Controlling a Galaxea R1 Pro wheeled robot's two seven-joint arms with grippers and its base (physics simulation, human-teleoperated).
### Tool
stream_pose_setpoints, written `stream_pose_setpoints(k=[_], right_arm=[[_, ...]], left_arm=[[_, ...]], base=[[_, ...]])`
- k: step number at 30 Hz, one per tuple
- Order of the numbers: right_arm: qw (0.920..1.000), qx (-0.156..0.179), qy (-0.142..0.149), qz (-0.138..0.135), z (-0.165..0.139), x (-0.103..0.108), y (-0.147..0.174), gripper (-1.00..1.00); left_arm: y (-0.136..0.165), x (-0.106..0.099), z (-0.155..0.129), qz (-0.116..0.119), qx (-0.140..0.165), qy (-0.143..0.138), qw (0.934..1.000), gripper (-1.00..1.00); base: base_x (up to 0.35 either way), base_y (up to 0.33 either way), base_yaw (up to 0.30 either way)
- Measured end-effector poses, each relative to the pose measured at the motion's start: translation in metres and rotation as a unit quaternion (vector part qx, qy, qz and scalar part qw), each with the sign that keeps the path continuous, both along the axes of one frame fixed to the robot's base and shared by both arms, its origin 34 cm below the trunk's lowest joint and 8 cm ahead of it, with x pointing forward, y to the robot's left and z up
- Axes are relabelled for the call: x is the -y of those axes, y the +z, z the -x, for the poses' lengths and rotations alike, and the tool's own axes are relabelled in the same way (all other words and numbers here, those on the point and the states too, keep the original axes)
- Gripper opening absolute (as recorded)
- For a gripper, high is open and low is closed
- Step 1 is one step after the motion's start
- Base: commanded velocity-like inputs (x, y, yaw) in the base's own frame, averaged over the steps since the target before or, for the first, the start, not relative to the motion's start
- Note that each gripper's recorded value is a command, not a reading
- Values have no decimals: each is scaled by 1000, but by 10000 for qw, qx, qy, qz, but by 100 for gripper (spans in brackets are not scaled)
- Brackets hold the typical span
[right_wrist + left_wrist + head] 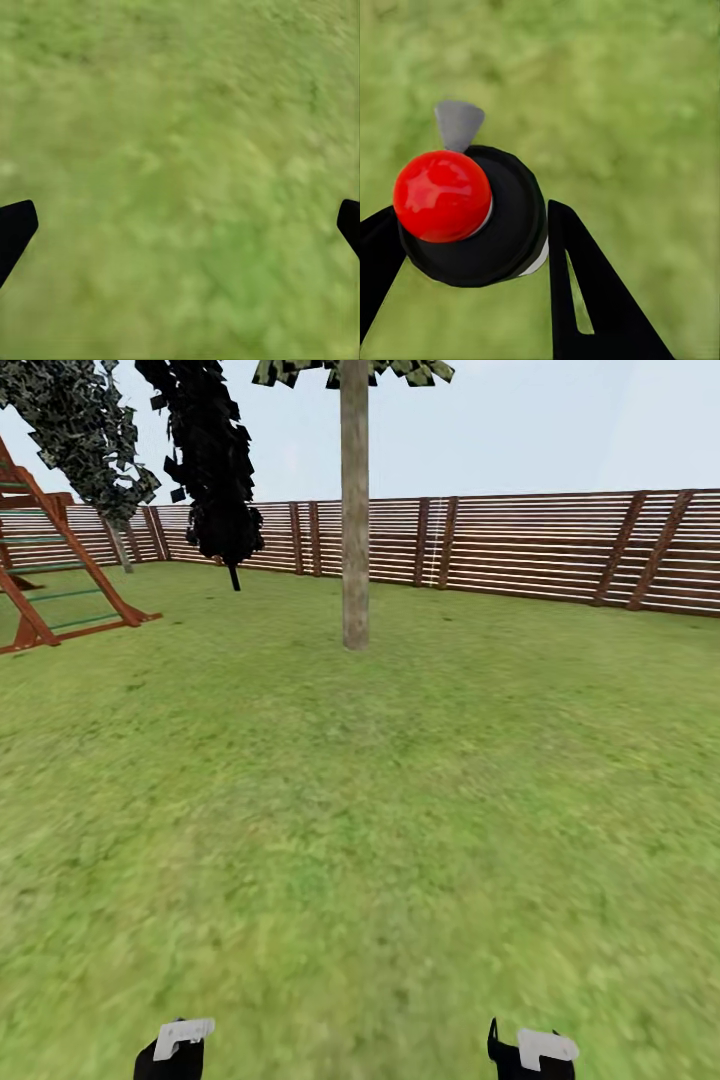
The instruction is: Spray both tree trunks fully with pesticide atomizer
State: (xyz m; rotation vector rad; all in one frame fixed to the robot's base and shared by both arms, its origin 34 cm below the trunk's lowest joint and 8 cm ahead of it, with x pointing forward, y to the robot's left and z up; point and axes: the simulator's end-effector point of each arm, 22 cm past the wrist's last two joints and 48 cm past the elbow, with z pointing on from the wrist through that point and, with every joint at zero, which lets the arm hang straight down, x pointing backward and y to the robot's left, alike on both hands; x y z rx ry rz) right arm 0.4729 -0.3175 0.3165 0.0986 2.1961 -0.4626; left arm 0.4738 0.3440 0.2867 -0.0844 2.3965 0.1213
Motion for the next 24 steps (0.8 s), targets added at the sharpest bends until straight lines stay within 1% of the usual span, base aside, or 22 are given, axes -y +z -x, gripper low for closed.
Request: stream_pose_setpoints(k=[24], right_arm=[[10000,1,0,1,0,0,0,100]], left_arm=[[0,0,-1,2,4,0,10000,-100]], base=[[340,0,0]])
